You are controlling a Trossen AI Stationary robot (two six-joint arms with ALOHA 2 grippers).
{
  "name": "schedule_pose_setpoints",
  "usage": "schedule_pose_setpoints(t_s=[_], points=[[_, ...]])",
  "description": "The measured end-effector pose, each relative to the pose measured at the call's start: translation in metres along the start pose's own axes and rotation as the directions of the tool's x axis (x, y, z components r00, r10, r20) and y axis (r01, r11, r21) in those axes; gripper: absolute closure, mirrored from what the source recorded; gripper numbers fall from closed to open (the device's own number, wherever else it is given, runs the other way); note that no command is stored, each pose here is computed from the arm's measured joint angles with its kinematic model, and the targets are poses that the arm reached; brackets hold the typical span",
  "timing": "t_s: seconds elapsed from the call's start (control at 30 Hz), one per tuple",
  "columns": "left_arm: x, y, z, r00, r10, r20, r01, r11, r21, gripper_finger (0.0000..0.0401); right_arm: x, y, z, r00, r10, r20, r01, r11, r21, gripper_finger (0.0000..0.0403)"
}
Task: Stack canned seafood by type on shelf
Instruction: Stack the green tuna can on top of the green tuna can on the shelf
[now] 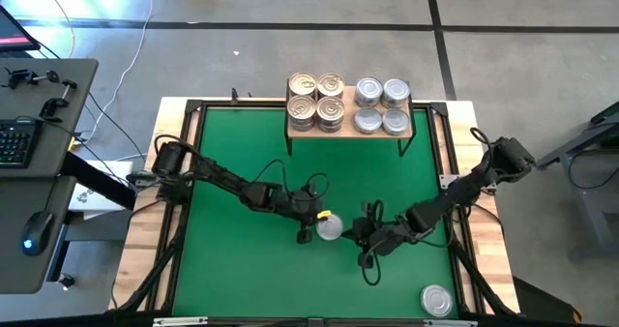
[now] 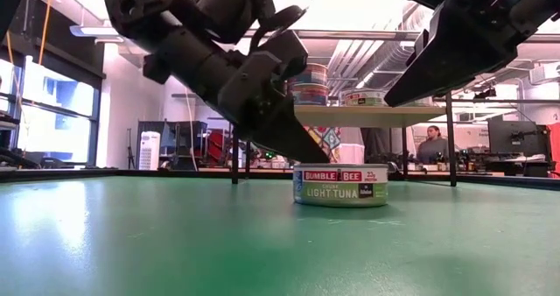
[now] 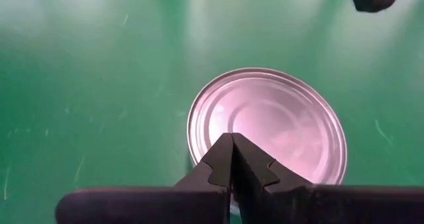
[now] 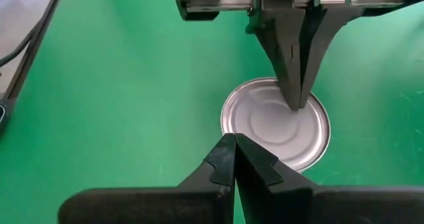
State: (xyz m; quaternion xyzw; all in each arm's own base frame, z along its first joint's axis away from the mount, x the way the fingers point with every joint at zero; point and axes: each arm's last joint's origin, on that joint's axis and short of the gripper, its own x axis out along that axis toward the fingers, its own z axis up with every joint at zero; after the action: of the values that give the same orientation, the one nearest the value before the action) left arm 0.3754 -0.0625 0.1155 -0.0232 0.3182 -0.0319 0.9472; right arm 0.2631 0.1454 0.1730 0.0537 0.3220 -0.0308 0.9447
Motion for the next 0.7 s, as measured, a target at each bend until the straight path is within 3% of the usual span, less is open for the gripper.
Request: schedule_pose_setpoints(t_s=[0.23, 0.47, 0.7], points=[[0.0, -0.003, 0.0, 1.0, -0.003, 0.008, 0.003, 1.0, -0.014, 0.0401, 0.0, 0.0, 0.0, 1.0, -0.001, 0.0, 0.001, 1.0, 0.0, 0.0403], [-0.003, -0.006, 0.01, 0.995, -0.019, 0.096, 0.021, 1.0, -0.016, 0.0401, 0.0, 0.0, 0.0, 1.0, -0.001, 0.0, 0.001, 1.0, 0.0, 0.0403], [-0.003, 0.003, 0.01, 0.995, 0.033, 0.091, -0.031, 0.999, -0.023, 0.0401, 0.0, 0.0, 0.0, 1.0, -0.001, 0.001, 0.001, 1.0, 0.001, 0.0403]])
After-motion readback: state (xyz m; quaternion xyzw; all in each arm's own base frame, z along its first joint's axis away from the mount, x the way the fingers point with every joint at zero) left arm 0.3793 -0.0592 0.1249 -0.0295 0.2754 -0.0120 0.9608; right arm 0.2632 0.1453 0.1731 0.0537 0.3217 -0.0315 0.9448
